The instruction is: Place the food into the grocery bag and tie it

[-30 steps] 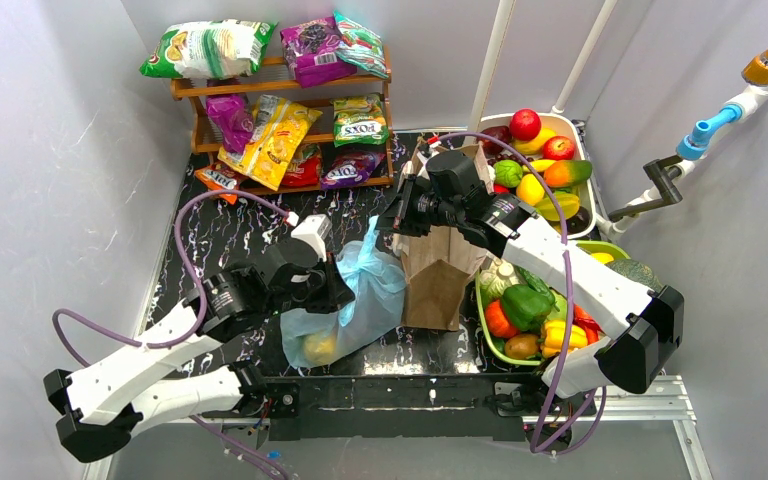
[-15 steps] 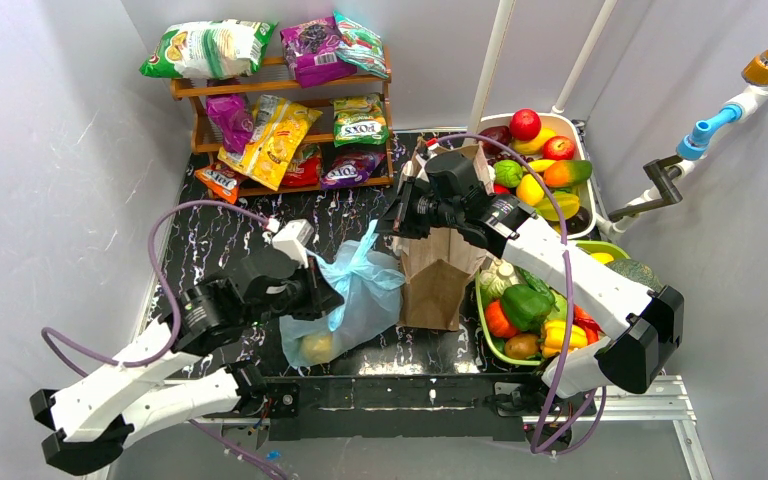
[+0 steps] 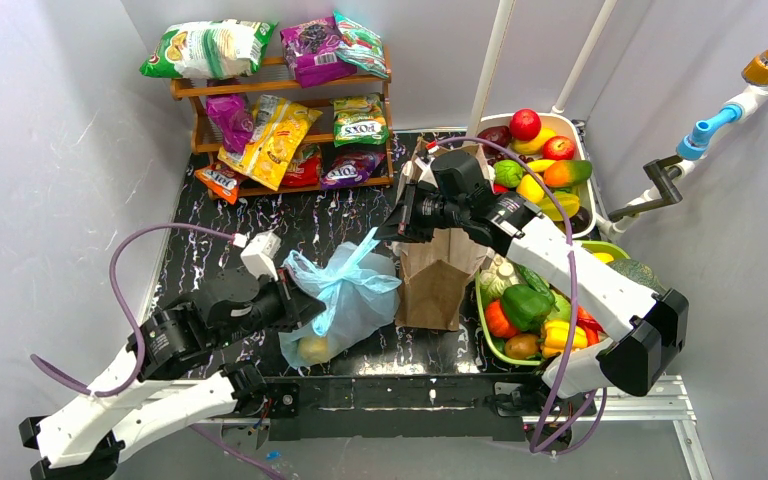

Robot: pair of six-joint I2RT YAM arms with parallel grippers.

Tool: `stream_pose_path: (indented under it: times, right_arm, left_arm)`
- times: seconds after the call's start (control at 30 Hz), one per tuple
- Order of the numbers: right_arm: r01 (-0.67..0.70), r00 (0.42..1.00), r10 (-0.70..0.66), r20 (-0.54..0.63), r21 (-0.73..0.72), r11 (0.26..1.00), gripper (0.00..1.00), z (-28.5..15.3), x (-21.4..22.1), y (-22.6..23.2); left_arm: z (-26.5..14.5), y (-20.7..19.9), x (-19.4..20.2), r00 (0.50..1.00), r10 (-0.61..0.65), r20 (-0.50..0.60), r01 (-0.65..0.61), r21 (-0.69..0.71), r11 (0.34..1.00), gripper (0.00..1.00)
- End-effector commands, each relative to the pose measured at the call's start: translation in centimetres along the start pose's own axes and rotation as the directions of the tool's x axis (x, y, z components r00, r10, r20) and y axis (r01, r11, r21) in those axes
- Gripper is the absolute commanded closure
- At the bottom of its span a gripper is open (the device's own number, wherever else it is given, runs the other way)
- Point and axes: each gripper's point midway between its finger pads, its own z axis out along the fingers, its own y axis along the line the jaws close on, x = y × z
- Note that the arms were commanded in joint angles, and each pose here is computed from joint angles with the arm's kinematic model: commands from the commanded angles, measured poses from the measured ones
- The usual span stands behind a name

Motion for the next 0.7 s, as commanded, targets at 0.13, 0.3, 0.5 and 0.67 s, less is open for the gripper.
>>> stream_pose_path:
  times: [0.13,0.3,0.5,0.67]
  right_arm:
    - [-0.022,0.965,0.009,0.262,0.046,0.999,0.99,-2.1,-7.0,-1.5]
    - [-0.023,0.961,0.011,0.276,0.043,0.999,0.99,-2.2,-7.7,-1.6]
    - [-0.027,0.961,0.013,0.277,0.045,0.999,0.99,-1.9,-8.1,-2.0]
    - [-0.037,0.962,0.025,0.272,0.039,0.999,0.99,-1.5,-8.1,-2.3]
  left_arm:
    - [-2.4,4.8,4.8,0.991,-0.031,-0.134,0.016,-0.107,0.994,1.0]
    - [-3.2,5.1,5.3,0.989,-0.056,-0.137,0.043,-0.092,0.995,1.0]
    - [-5.2,5.7,4.9,0.991,-0.054,-0.121,0.041,-0.108,0.993,0.99]
    - [-6.1,5.8,5.2,0.99,-0.061,-0.13,0.049,-0.096,0.994,0.98]
